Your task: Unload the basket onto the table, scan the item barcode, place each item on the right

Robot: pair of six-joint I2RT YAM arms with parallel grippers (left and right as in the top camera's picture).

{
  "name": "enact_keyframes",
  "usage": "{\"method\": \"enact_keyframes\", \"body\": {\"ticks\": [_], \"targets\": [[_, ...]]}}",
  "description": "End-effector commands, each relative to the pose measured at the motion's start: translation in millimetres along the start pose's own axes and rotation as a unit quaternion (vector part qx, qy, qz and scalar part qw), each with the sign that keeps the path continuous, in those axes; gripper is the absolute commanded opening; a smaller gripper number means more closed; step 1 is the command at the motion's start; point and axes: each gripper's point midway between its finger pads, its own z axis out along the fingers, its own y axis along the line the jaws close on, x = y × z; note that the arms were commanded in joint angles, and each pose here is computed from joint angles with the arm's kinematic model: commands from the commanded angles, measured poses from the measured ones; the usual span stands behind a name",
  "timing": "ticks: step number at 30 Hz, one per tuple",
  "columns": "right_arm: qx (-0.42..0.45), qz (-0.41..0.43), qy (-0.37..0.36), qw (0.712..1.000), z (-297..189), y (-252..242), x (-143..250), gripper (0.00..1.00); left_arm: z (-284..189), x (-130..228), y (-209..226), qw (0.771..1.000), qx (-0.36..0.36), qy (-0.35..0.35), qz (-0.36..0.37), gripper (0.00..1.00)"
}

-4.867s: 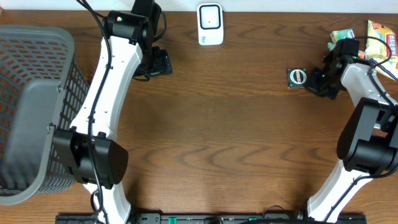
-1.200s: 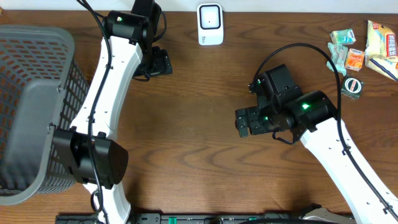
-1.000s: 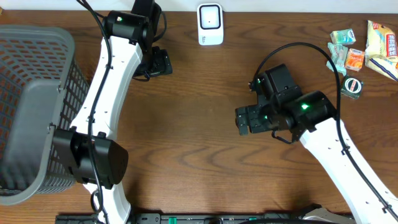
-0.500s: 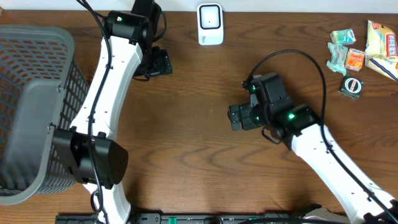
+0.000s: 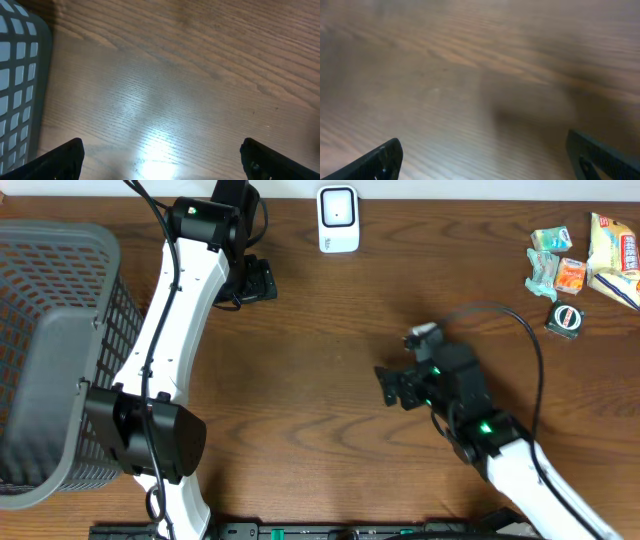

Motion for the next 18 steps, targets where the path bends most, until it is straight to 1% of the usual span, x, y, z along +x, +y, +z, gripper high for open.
{"method": "enact_keyframes", "body": {"ticks": [1,7,12,18], "targets": [[0.019,0.005,-0.020,1.000,-13.1,-17.4,11.3,0.99,3.3,0.1,2.5,1.000,-0.008,0.003,0.001,0.98],[0.051,0.036,-0.068,0.996,-39.0,-44.8,30.9,0.99,3.3,0.1,2.5,1.000,-0.008,0.003,0.001,0.98],[0.067,0.046,-0.130,0.988,-57.4,-56.9,47.9,0.99,3.3,0.1,2.6,1.000,-0.008,0.003,0.001,0.98],[0.065,0.045,-0.150,0.985,-55.4,-58.4,64.9,0.99,3.3,0.1,2.6,1.000,-0.008,0.003,0.001,0.98]]}}
